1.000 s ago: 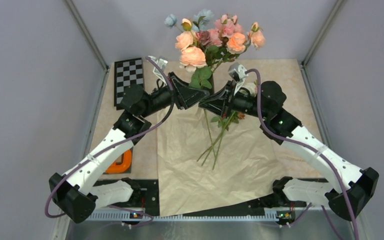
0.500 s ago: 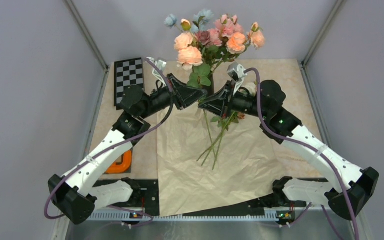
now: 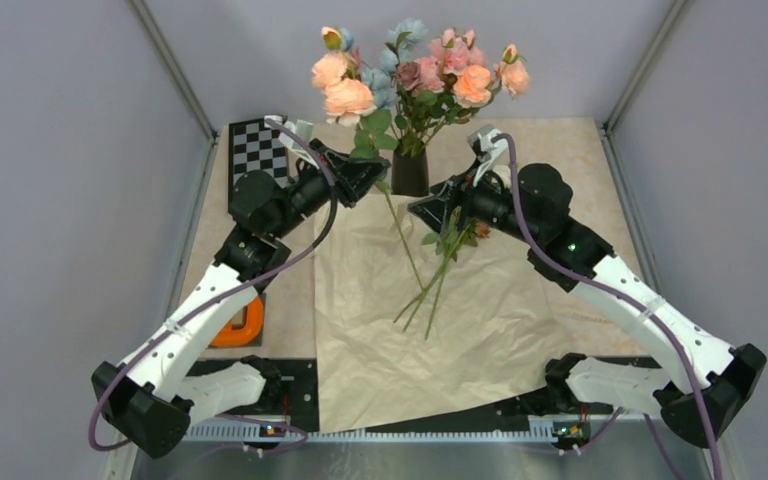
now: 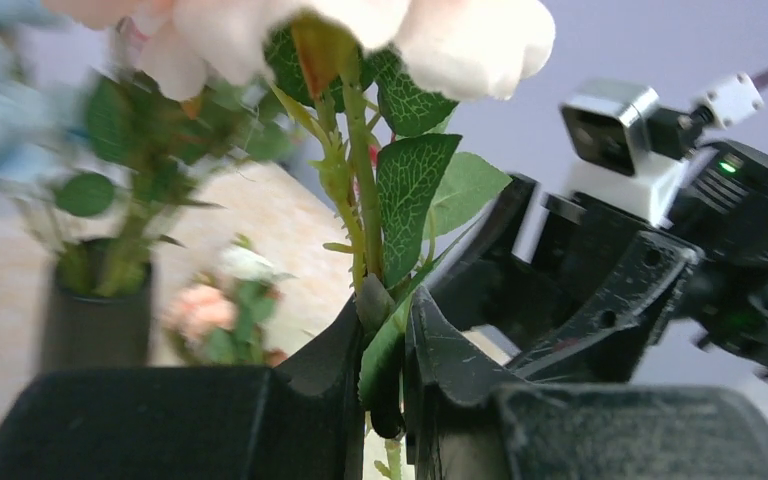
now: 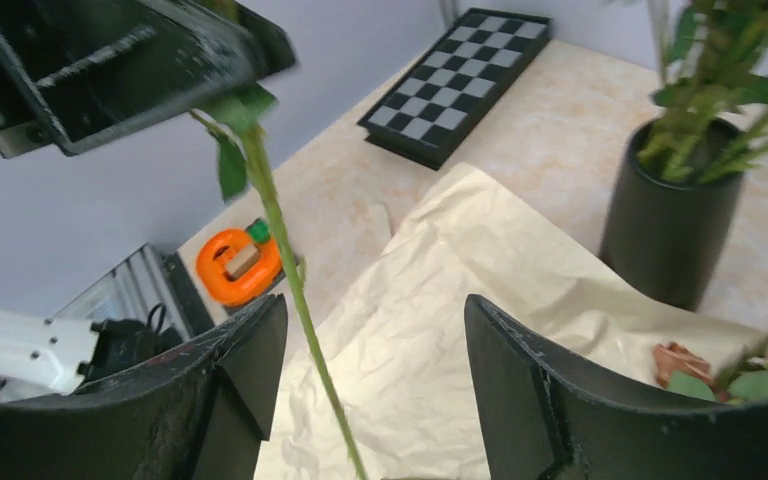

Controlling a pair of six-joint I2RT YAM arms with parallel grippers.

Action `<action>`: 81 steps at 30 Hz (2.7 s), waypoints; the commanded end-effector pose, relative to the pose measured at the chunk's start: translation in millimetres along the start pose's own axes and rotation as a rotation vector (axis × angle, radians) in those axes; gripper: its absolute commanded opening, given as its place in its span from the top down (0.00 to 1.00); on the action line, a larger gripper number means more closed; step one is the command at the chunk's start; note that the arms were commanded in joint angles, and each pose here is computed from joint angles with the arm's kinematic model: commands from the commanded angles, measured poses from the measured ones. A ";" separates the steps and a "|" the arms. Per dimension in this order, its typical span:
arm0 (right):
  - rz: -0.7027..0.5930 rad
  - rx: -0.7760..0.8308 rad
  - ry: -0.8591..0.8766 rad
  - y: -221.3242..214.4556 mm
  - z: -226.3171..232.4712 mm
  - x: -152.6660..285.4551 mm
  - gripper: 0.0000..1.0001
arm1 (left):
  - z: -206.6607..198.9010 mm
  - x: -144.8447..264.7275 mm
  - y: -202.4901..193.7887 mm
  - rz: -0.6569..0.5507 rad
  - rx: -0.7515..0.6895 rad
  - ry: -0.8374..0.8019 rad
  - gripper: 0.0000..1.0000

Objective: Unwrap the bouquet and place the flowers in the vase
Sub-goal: Insert the fake flower into the vase.

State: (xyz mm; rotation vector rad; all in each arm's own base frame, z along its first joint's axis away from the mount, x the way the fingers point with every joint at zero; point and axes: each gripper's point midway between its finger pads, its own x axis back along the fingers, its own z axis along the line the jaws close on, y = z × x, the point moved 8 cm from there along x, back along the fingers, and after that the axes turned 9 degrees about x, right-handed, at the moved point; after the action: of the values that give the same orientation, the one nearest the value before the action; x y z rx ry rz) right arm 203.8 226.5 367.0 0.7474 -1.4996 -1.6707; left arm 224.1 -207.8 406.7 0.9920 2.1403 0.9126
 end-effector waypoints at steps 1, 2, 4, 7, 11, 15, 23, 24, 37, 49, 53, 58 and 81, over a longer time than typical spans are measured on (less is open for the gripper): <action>-0.021 -0.021 -0.178 8.2 -23.1 20.5 0.32 | 6.4 12.7 39.7 -0.264 -0.215 0.127 1.00; -0.021 -0.035 -0.197 5.3 -28.9 24.4 0.32 | 10.0 14.0 45.5 -0.303 -0.243 0.145 1.00; -0.024 -0.059 -0.238 0.1 -42.1 34.2 0.31 | 14.1 16.7 57.9 -0.383 -0.290 0.154 1.00; -0.038 -0.079 -0.320 -7.6 -63.0 52.9 0.29 | 20.3 18.3 77.2 -0.488 -0.356 0.164 1.00; -0.035 -0.100 -0.435 -17.9 -86.9 73.5 0.29 | 26.0 13.4 98.9 -0.577 -0.389 0.133 1.00; -0.017 -0.125 -0.542 -28.0 -109.2 90.7 0.28 | 35.7 1.1 113.8 -0.621 -0.413 0.115 1.00; -0.009 -0.158 -0.652 -39.6 -132.3 113.0 0.28 | 47.5 -22.2 132.3 -0.638 -0.516 0.120 1.00; -0.008 -0.158 -0.656 -40.6 -133.0 113.9 0.28 | 46.4 -24.3 136.0 -0.646 -0.528 0.117 1.00; 0.013 -0.174 -0.659 -50.7 -141.2 114.1 0.29 | 48.0 -49.8 159.1 -0.608 -0.633 0.104 1.00; 0.030 -0.199 -0.663 -57.7 -147.3 113.8 0.29 | 73.8 -63.7 140.0 -0.510 -0.569 0.111 1.00; 0.030 -0.204 -0.660 -58.5 -147.6 113.2 0.29 | 81.6 -65.4 134.0 -0.497 -0.555 0.123 1.00; 0.032 -0.213 -0.659 -60.0 -148.5 112.7 0.29 | 91.9 -68.9 126.7 -0.481 -0.533 0.130 1.00; 0.028 -0.239 -0.657 -63.7 -146.3 113.3 0.30 | 148.5 -89.5 74.4 -0.381 -0.422 0.114 1.00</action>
State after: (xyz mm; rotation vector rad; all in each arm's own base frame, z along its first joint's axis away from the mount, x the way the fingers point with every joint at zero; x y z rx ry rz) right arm 252.9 56.5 283.6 0.0012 -1.6576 -2.1131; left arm 413.7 -191.1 396.2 0.3298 2.0612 1.2381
